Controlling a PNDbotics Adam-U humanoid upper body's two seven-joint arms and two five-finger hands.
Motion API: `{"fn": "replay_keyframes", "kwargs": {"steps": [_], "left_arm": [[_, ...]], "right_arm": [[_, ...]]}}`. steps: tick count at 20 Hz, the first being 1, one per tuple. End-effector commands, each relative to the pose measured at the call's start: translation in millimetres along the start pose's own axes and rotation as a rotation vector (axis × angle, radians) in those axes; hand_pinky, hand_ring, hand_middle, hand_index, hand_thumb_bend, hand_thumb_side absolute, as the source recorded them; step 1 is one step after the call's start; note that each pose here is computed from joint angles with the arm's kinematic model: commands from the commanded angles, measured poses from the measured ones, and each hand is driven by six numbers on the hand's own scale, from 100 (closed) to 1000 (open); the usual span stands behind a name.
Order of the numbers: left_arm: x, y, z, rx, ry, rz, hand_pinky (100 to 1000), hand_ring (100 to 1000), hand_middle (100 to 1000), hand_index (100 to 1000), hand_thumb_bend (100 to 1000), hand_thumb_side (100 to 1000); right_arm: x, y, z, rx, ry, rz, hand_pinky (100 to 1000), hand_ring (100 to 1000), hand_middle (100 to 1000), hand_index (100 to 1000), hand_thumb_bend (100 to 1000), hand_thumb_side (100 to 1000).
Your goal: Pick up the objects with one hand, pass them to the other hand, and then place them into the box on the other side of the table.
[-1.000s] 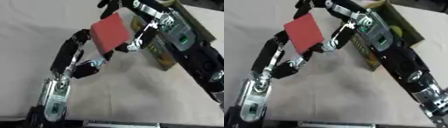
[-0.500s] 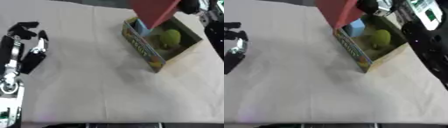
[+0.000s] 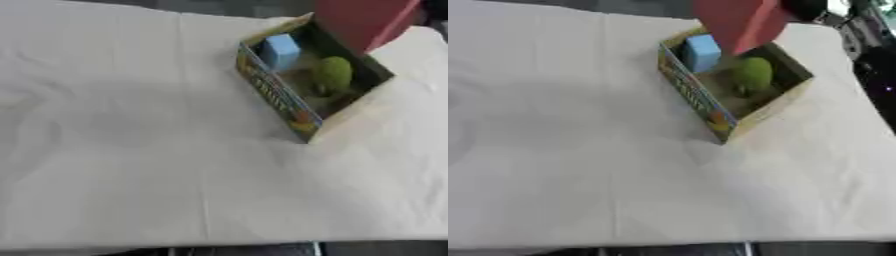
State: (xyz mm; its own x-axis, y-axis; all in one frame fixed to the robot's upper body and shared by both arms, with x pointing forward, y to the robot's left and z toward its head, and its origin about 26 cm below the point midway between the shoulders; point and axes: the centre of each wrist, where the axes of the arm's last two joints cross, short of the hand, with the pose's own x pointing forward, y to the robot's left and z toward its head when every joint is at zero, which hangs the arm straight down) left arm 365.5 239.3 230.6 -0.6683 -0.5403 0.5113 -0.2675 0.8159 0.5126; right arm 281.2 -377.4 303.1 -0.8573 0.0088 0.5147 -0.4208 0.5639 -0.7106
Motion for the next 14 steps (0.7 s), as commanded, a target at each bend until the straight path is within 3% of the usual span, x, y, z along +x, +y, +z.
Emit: {"fn": "replay_keyframes", "kwargs": {"steps": [1, 8, 10, 14], "left_arm": [[1, 22.4, -2, 0.049, -0.041, 0.010, 630, 591, 684, 808, 100, 724], [1, 34.4, 3, 0.119, -0.073, 0.071, 613, 576, 660, 794, 100, 700], [1, 37.5, 6, 0.113, -0.075, 0.075, 620, 569, 650, 794, 100, 707], [1, 44.4, 12, 0.107, -0.075, 0.079, 616, 565, 643, 790, 100, 707]], "right_arm": [[13, -14.3, 9, -0.004, 0.034, 0.083, 887, 1000, 433, 830, 100, 164], [-5, -18.4, 42, -0.031, 0.156, 0.177, 886, 1000, 431, 831, 100, 177], [-13, -21.5, 53, -0.074, 0.186, 0.179, 888, 1000, 423, 834, 100, 222], [-23, -31.6, 73, -0.138, 0.254, 0.186, 886, 1000, 420, 831, 100, 216]]}}
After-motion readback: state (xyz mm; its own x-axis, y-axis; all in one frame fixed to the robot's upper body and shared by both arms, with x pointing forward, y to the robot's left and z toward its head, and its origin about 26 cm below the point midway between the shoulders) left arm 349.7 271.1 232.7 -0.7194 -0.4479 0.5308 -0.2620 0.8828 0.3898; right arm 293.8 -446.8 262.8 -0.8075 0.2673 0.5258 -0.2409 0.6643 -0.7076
